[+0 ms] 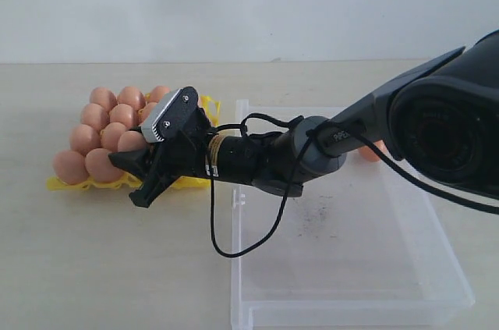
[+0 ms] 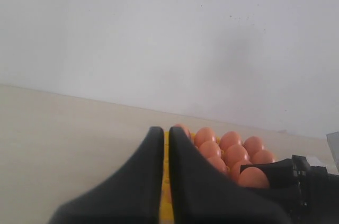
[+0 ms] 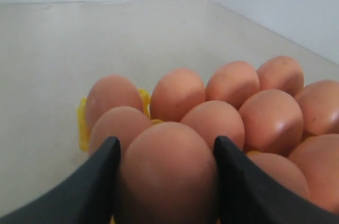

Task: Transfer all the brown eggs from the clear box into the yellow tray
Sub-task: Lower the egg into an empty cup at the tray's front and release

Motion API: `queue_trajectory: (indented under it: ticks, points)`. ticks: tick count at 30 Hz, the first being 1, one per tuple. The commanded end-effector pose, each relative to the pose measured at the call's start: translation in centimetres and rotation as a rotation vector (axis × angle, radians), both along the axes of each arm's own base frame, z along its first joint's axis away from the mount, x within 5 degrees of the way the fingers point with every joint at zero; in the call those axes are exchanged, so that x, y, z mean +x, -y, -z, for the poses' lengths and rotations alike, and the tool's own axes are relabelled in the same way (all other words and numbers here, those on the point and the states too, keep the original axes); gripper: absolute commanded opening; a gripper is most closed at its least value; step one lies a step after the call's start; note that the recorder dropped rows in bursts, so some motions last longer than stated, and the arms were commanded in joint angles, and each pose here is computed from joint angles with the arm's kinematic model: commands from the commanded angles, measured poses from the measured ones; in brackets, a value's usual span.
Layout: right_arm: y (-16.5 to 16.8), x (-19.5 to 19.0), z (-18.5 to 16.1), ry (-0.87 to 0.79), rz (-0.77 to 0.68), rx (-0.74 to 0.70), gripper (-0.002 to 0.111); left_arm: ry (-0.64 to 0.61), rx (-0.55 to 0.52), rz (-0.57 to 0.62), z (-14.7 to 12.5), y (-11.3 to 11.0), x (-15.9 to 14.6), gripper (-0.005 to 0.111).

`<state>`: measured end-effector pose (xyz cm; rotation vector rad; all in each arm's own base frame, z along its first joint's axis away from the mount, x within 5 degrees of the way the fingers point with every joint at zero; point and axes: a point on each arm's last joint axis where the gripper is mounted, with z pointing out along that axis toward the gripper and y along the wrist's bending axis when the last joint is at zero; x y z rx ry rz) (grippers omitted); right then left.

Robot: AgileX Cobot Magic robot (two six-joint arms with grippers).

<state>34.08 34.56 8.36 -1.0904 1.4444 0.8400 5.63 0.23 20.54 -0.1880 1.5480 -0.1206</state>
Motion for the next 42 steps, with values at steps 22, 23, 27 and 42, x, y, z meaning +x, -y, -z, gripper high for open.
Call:
queue_trajectory:
  ticks: [22,23,27,42]
  points:
    - [0.39,0.59,0.61,-0.077,0.070,-0.055,0.022,0.006,-0.001,0.003,-0.16,0.02,0.01,0.004]
    - [0.39,0.59,0.61,-0.079,0.070,-0.054,0.027,0.006,-0.001,0.003,-0.16,0.02,0.01,0.004]
    - [0.39,0.59,0.61,-0.131,0.081,-0.034,0.042,0.006,-0.001,0.003,-0.16,0.02,0.01,0.004]
    - [0.76,1.35,0.56,-0.255,0.204,0.024,0.059,0.006,-0.001,0.003,-0.16,0.02,0.01,0.004]
